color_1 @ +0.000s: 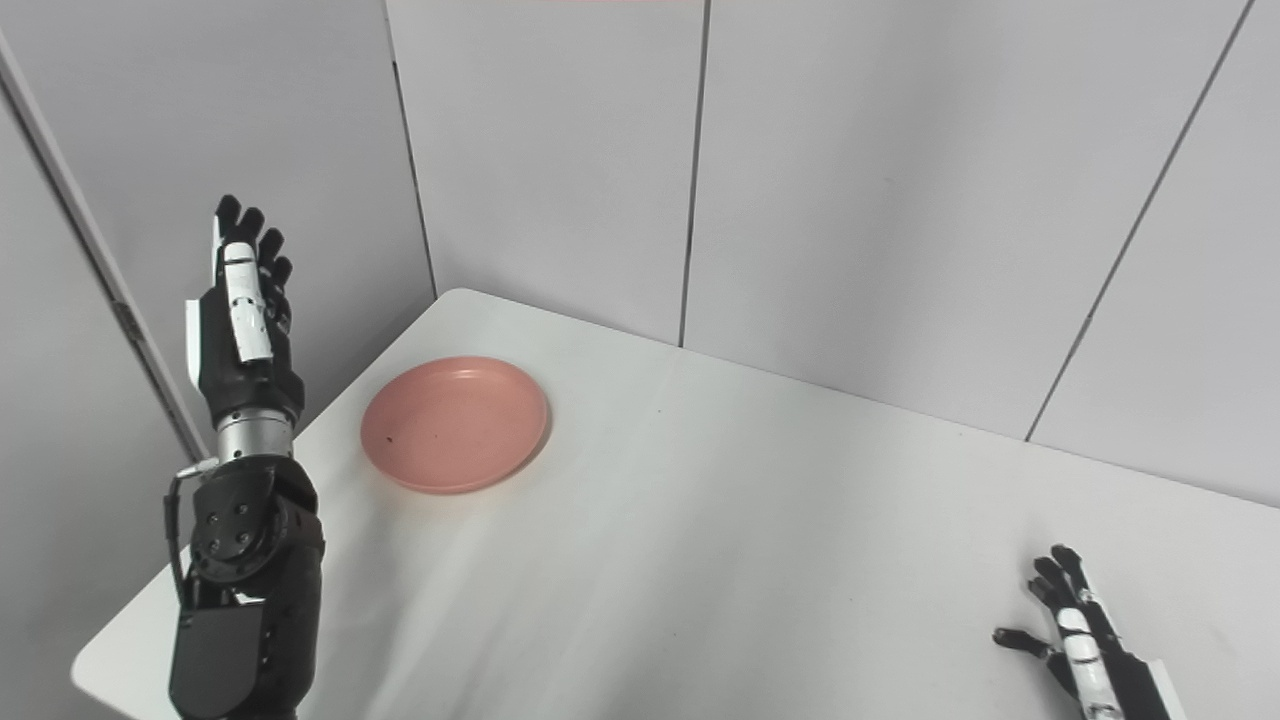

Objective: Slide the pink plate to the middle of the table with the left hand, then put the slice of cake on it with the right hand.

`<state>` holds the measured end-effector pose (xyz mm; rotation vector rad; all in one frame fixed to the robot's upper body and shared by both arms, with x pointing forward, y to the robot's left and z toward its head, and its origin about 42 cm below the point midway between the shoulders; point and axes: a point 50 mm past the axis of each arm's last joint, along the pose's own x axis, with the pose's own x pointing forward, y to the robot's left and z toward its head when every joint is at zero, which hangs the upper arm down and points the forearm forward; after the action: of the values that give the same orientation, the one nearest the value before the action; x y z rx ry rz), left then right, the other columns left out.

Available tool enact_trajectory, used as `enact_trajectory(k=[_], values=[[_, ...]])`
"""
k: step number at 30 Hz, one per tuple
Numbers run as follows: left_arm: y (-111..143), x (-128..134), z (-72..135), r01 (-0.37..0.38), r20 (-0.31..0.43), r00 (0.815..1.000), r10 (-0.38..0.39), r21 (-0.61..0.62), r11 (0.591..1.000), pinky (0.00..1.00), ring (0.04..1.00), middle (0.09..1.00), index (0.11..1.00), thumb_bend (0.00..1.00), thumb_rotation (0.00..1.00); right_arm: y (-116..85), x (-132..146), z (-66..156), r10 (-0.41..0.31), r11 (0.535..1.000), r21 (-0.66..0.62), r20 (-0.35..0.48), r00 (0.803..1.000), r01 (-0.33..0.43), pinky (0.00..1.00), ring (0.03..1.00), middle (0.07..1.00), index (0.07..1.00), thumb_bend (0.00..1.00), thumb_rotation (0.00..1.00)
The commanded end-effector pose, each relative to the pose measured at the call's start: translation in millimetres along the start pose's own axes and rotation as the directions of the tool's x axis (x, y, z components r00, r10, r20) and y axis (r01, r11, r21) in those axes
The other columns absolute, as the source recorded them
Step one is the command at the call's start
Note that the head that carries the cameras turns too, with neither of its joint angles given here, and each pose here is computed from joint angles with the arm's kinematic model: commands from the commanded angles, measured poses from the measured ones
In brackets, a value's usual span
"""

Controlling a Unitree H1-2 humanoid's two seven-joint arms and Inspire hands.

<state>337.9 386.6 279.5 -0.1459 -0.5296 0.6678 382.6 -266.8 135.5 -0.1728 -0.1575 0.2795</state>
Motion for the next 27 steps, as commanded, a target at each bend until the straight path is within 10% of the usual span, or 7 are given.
enact_trajectory(k=[1, 27], values=[[-6, 11, 16, -0.013, 0.089, 0.996, 0.017, -0.05, 0.999, 1.0, 0.988, 1.0, 1.0, 0.38, 1.0, -10, -17, -15, -0.023, 1.0, -0.013, -0.073, 0.997, 0.022, 0.97, 0.944, 0.954, 0.975, 0.23, 1.0], [7, 22, -26, -0.068, -0.053, 0.996, 0.066, -0.041, 0.997, 0.99, 0.998, 1.0, 1.0, 0.32, 1.0, -13, -17, -13, -0.018, 1.0, 0.0, -0.068, 0.998, 0.018, 0.99, 0.953, 0.961, 0.981, 0.23, 1.0]])
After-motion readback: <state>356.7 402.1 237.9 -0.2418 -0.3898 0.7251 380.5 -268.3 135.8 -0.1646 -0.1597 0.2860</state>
